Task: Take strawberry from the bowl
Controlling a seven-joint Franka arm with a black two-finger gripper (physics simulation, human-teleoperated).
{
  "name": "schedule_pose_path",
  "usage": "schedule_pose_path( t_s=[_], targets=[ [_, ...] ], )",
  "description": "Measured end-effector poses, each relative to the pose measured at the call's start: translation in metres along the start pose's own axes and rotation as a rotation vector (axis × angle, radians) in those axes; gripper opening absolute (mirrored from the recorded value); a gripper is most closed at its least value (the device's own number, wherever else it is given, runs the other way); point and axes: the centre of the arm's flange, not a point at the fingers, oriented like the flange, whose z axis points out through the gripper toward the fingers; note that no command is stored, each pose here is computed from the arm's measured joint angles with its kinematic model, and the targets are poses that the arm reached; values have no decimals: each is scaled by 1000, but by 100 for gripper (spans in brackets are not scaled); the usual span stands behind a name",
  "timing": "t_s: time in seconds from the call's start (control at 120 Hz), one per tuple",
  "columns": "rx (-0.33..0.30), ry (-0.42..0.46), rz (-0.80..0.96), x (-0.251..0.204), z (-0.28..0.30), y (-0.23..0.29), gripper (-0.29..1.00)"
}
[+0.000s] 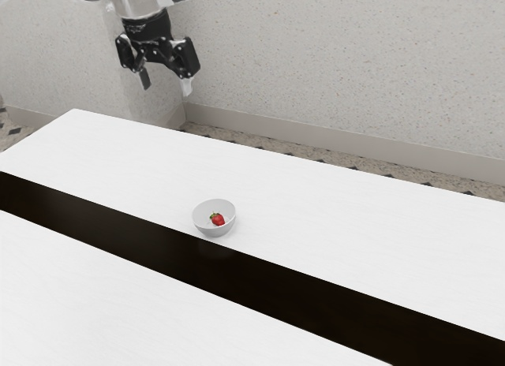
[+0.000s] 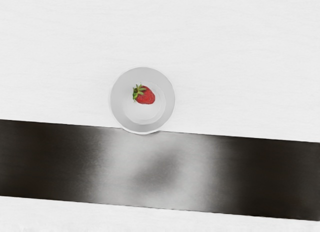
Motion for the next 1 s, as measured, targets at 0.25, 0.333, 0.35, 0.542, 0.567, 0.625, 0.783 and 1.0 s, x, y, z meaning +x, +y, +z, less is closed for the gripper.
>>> schedule_pose_path(
  t_s=[0.25,0.333,0.35,0.542,0.567,0.625,0.783,1.0],
  targets=[
    [36,-94,-51,0,27,3,70],
    [27,-138,-123,28,75,19,70],
    [24,-138,-132,39,86,27,70],
    [57,-191,-299,113,227,49,49],
    [62,-195,-321,116,242,47,47],
    [69,-200,-362,122,268,48,43],
    [88,-226,-456,123,323,52,53],
    [111,-260,-586,101,360,19,59]
  ],
)
